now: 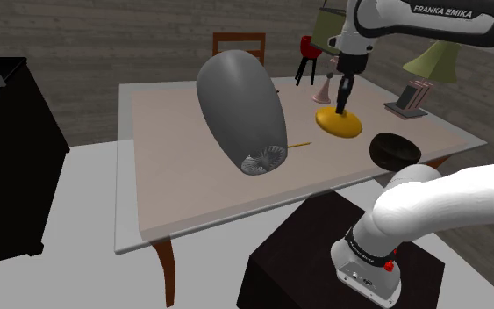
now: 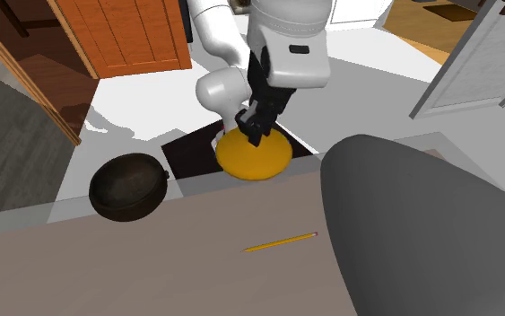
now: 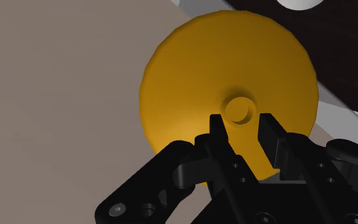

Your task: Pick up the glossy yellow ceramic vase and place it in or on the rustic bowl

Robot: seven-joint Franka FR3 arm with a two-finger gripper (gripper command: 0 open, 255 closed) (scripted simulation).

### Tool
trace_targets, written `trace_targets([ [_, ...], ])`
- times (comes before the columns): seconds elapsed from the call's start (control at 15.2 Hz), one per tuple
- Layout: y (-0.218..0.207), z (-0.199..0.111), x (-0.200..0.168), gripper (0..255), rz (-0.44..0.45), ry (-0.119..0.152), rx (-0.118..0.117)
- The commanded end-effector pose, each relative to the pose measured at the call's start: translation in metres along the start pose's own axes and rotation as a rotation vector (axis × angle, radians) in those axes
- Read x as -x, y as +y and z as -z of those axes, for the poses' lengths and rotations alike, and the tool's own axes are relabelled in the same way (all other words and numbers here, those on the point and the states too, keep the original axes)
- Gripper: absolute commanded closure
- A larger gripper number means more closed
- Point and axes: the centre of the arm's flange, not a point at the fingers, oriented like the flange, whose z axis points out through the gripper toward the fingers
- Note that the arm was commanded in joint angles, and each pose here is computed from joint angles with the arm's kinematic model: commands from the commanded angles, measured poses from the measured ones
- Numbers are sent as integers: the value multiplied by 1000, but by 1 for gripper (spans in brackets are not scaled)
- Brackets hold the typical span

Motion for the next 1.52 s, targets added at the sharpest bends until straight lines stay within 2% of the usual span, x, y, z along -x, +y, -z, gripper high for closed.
trace_targets([
  [0.0, 15, 3, 22, 255, 1, 0, 0],
  [1.39, 185, 3, 249, 255, 1, 0, 0],
  [1.45, 185, -2, 248, 255, 1, 0, 0],
])
